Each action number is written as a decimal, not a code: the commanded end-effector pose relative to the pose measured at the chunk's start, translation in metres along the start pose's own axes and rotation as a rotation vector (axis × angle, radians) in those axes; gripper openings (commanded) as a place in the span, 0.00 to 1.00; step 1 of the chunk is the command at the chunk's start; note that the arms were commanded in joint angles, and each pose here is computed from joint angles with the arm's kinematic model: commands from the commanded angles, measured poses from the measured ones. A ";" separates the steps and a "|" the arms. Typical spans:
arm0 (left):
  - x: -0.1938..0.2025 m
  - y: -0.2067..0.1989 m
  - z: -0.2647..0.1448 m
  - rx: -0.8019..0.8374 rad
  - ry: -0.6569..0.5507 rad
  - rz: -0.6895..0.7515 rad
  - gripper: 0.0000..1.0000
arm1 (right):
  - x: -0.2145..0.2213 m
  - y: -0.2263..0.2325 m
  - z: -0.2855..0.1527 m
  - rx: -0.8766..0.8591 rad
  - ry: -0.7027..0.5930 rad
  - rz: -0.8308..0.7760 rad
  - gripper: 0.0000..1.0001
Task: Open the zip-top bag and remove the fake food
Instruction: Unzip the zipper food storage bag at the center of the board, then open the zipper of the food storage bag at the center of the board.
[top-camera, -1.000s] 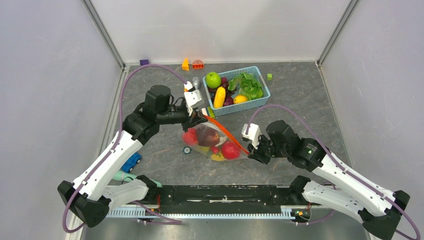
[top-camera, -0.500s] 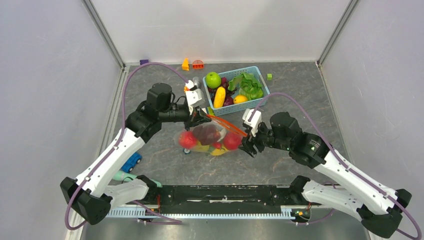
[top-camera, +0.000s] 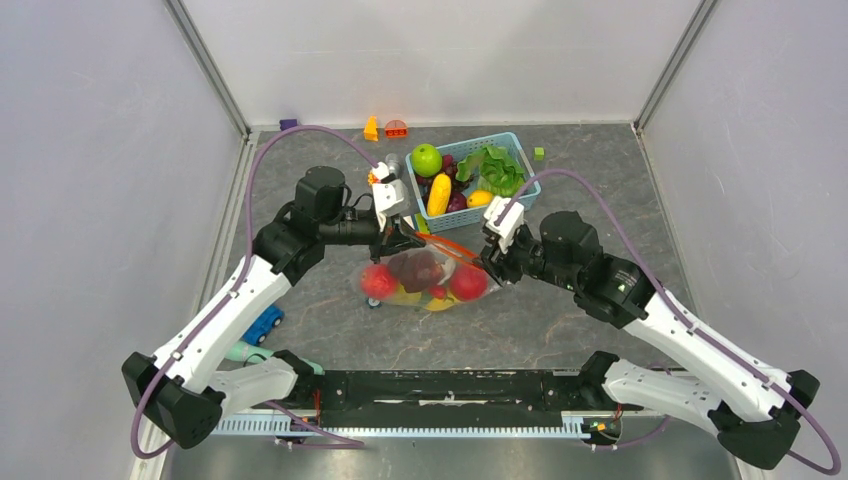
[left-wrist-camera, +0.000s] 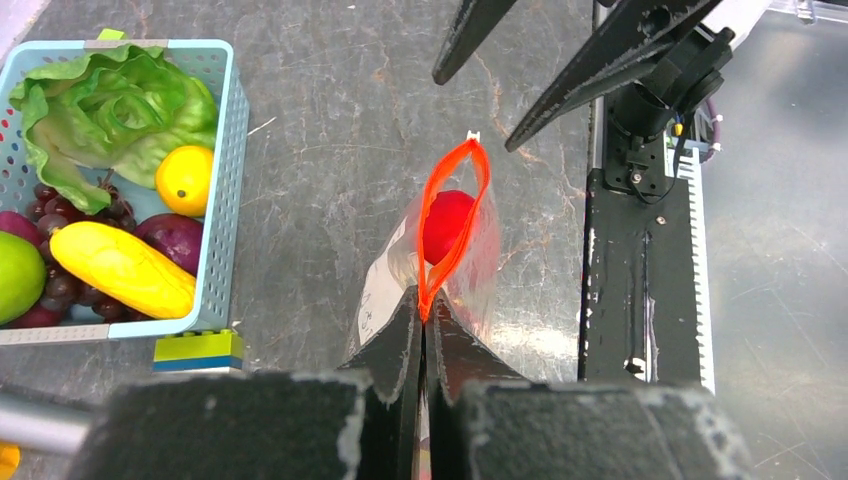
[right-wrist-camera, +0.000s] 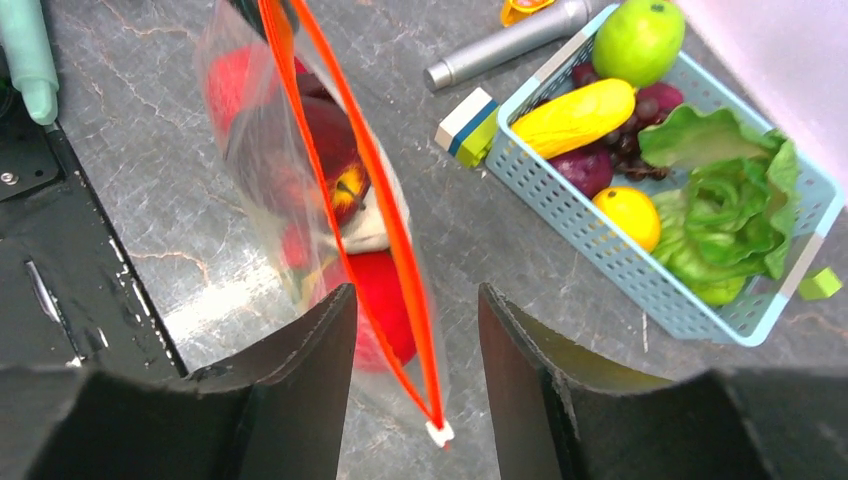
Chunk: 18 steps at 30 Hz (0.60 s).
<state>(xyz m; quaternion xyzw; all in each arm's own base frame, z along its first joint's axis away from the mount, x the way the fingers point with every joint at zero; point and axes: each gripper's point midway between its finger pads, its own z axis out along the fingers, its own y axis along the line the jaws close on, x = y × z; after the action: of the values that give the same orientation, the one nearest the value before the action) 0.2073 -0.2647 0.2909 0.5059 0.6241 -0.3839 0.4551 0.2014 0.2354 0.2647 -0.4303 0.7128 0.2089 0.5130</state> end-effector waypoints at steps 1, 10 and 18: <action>-0.019 -0.010 0.002 0.073 -0.070 0.028 0.02 | -0.041 -0.010 -0.002 0.013 -0.096 -0.064 0.53; -0.017 -0.022 0.004 0.131 -0.060 0.037 0.02 | -0.034 0.011 0.003 -0.119 -0.067 -0.082 0.51; -0.016 -0.025 0.008 0.150 -0.057 0.030 0.02 | -0.013 0.019 0.007 -0.150 -0.030 -0.069 0.54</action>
<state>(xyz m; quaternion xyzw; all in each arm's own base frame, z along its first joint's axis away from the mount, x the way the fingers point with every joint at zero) 0.1896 -0.2754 0.2889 0.5259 0.6019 -0.4229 0.4270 0.1958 0.2552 0.2736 -0.4820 0.6799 0.2398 0.4980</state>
